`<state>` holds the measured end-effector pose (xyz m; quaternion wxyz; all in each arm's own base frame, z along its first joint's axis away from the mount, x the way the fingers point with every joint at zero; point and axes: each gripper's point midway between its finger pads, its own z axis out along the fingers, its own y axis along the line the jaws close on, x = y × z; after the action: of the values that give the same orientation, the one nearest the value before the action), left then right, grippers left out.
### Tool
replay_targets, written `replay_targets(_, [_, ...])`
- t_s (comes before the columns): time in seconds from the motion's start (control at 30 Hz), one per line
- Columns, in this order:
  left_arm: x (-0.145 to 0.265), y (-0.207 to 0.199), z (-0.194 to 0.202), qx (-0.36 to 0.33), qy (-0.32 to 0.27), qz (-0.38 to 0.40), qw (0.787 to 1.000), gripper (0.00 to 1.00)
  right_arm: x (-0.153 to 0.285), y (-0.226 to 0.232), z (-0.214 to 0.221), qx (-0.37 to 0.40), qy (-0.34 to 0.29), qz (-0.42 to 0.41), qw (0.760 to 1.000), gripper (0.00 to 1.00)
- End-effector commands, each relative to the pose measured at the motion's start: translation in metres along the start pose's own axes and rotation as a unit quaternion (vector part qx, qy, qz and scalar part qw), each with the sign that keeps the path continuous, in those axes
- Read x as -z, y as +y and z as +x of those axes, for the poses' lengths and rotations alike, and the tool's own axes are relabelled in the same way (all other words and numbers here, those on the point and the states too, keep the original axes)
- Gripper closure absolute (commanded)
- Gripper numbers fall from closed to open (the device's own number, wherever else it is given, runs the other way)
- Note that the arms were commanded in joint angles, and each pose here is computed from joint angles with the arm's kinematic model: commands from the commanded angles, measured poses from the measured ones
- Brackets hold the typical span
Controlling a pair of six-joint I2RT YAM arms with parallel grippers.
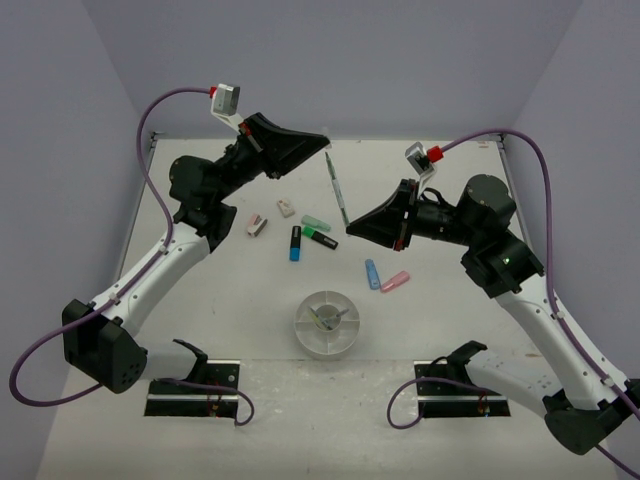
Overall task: Sort the stationery into containers
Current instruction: Close the pen cap on the pen.
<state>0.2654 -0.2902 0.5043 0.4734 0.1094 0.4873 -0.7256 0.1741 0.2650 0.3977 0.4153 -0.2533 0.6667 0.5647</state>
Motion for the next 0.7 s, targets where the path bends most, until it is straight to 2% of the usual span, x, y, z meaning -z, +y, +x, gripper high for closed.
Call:
replay_targets(0.0, [-0.0043, -0.017, -0.0096, -0.024, -0.012, 0.021, 0.999, 1.0, 0.0024, 0.0085, -0.0031, 0.017, -0.005, -0.013, 1.0, 1.0])
replay_targets(0.67, [-0.0011, -0.0151, -0.006, -0.022, -0.009, 0.017, 1.0, 1.0, 0.0043, 0.0058, -0.0084, 0.022, -0.018, 0.004, 1.0, 1.0])
